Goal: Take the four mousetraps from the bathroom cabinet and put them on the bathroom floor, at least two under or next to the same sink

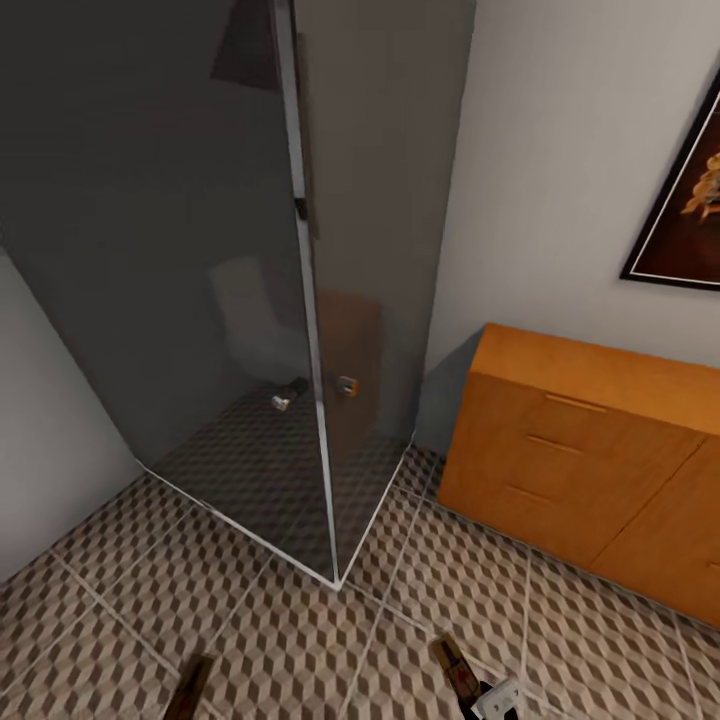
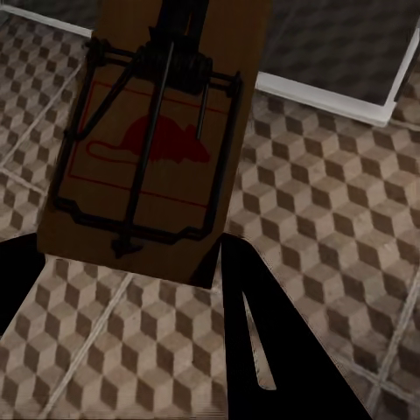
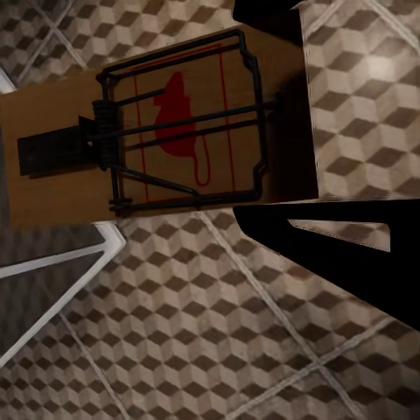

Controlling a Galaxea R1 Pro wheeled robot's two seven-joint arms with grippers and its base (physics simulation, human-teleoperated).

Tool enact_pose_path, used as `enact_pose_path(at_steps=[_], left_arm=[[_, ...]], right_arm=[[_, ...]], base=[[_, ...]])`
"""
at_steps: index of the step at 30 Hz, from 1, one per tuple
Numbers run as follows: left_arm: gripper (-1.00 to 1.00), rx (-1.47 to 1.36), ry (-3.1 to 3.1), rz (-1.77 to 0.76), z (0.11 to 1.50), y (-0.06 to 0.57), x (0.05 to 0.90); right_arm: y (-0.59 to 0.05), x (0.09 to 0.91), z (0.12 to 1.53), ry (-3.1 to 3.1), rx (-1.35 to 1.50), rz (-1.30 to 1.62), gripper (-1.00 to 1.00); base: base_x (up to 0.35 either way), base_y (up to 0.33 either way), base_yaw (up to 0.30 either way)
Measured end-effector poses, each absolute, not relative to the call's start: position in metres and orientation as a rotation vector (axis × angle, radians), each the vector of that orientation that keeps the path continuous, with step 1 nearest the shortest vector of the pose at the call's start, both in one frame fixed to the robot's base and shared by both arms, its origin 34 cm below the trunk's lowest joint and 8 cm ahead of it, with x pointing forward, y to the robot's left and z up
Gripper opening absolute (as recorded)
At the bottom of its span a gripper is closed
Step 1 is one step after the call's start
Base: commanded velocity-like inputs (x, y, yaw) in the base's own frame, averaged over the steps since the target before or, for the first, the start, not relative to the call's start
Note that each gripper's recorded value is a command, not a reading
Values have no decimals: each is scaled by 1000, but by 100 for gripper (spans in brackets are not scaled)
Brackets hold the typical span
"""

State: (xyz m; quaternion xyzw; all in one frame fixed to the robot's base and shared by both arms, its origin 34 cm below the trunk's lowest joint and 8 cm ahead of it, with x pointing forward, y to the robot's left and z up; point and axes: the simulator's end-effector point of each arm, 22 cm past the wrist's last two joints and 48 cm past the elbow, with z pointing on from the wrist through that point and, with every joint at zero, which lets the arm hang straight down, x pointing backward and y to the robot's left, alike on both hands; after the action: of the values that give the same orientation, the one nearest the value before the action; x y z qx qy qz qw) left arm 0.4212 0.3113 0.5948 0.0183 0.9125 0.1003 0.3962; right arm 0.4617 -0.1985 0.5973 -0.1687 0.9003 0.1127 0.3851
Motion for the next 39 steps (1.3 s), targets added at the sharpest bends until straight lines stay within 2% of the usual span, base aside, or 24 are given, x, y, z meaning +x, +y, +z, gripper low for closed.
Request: enact_pose_path(at_steps=[39], left_arm=[[-100,47,2331,252,590,310,415]], right_arm=[[-199,455,591,2313,-429,292,-100]], base=[[0,0,278]])
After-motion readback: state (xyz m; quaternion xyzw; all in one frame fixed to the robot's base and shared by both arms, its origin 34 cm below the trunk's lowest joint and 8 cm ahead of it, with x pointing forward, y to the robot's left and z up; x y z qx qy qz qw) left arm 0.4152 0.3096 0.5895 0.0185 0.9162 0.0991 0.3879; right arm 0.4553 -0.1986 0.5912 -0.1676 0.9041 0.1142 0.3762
